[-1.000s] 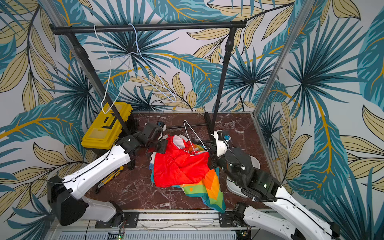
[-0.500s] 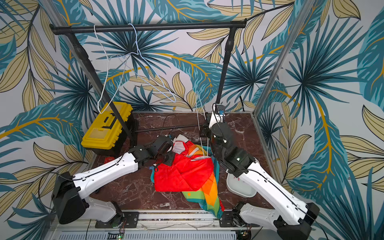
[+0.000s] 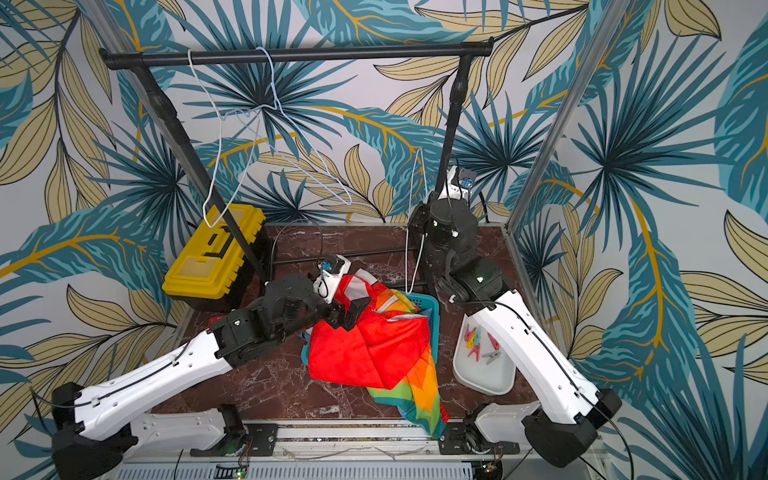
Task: Remove the clothespins securing jackets to the hanger
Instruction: Remove the jacket from the hanger.
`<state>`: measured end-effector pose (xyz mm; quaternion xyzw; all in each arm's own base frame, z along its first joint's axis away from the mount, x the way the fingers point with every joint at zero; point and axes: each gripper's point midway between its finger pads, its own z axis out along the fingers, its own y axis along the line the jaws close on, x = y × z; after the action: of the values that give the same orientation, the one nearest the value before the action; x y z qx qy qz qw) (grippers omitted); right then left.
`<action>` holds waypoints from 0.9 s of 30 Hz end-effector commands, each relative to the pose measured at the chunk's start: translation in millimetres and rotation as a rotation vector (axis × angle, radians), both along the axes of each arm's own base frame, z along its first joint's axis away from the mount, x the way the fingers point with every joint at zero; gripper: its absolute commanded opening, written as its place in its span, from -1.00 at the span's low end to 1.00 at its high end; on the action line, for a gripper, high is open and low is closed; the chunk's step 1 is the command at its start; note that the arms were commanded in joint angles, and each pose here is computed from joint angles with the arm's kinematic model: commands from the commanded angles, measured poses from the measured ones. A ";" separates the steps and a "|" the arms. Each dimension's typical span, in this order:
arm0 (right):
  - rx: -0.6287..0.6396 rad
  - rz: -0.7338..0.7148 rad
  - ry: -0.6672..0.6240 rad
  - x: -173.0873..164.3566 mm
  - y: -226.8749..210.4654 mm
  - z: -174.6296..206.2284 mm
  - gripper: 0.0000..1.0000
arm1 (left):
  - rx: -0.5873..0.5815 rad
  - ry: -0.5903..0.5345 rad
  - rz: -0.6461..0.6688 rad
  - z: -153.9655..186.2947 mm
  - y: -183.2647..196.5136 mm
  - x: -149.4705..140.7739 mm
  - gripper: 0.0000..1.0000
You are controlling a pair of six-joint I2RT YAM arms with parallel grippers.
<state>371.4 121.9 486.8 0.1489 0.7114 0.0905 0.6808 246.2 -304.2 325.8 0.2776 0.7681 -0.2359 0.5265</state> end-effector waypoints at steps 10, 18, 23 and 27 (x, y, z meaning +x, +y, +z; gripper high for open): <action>0.019 0.011 0.085 2.1 1.8 -18.4 -1.00 | 0.046 -0.248 -0.058 17.1 -66.6 -0.8 0.95; 0.038 0.006 0.109 2.5 1.6 -26.7 -1.00 | 0.051 -0.277 -0.063 14.5 -95.1 4.4 0.79; 0.036 0.000 0.113 2.5 0.4 -28.0 -1.00 | 0.068 -0.281 -0.077 10.5 -108.8 4.0 0.75; 0.043 0.004 0.108 1.2 0.2 -25.8 -1.00 | 0.079 -0.279 -0.059 7.3 -113.7 9.0 0.70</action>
<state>375.1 124.7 457.9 0.1607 0.7476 0.0934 0.6376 251.0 -414.4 317.5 0.3638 0.6957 -0.1818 0.5921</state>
